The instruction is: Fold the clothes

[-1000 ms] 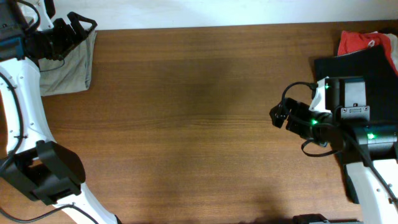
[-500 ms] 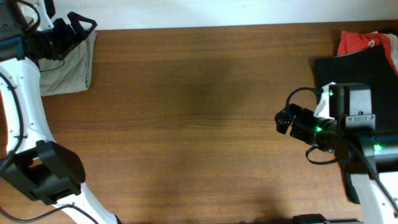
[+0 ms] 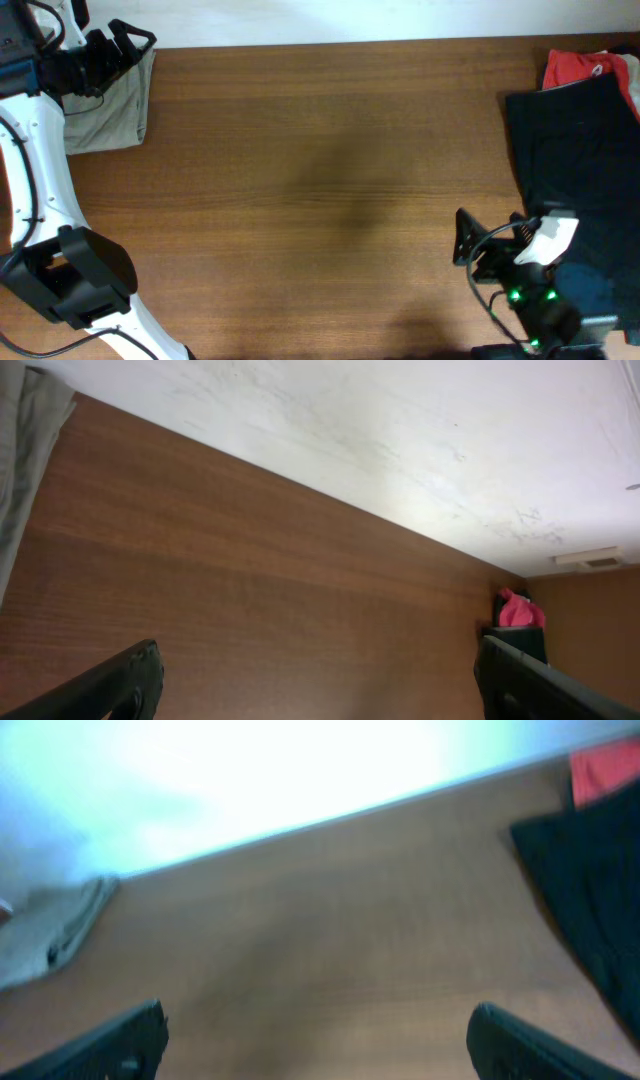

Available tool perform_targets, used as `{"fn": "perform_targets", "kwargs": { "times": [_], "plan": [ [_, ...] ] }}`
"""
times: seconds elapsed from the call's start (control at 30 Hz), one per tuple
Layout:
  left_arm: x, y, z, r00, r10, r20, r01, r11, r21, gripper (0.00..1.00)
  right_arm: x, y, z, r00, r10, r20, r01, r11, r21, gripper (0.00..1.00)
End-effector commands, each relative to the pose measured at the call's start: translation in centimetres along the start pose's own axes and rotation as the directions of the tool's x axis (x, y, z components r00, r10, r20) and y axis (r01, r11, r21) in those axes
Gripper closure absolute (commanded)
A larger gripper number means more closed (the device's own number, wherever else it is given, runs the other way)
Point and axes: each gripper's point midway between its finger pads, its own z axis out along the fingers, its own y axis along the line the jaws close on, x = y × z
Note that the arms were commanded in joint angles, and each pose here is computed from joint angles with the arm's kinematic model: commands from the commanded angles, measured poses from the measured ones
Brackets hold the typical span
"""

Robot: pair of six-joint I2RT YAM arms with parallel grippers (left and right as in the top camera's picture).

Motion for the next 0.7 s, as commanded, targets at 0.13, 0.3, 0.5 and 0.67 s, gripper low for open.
{"fn": "perform_targets", "kwargs": {
  "times": [0.13,0.3,0.5,0.67],
  "plan": [
    [-0.1,-0.6,-0.2,1.0,0.012,0.003,-0.013,1.0,0.017,0.01,3.9,-1.5,2.2,0.982,-0.037,0.185,0.047,0.997,-0.053,0.01],
    [-0.1,-0.6,-0.2,1.0,0.012,0.003,-0.013,1.0,0.017,0.01,4.4,-1.7,2.4,0.97,-0.039,0.241,0.057,0.996,-0.067,0.01],
    [-0.1,-0.6,-0.2,1.0,0.012,0.003,-0.013,1.0,0.017,0.01,3.2,-1.4,2.8,0.936,-0.051,0.348,0.088,0.992,-0.092,0.01],
    [-0.1,-0.6,-0.2,1.0,0.012,0.002,-0.012,1.0,0.017,0.01,3.2,-1.4,3.2,0.917,-0.049,0.397,0.098,0.99,-0.103,0.01]
  ]
}}
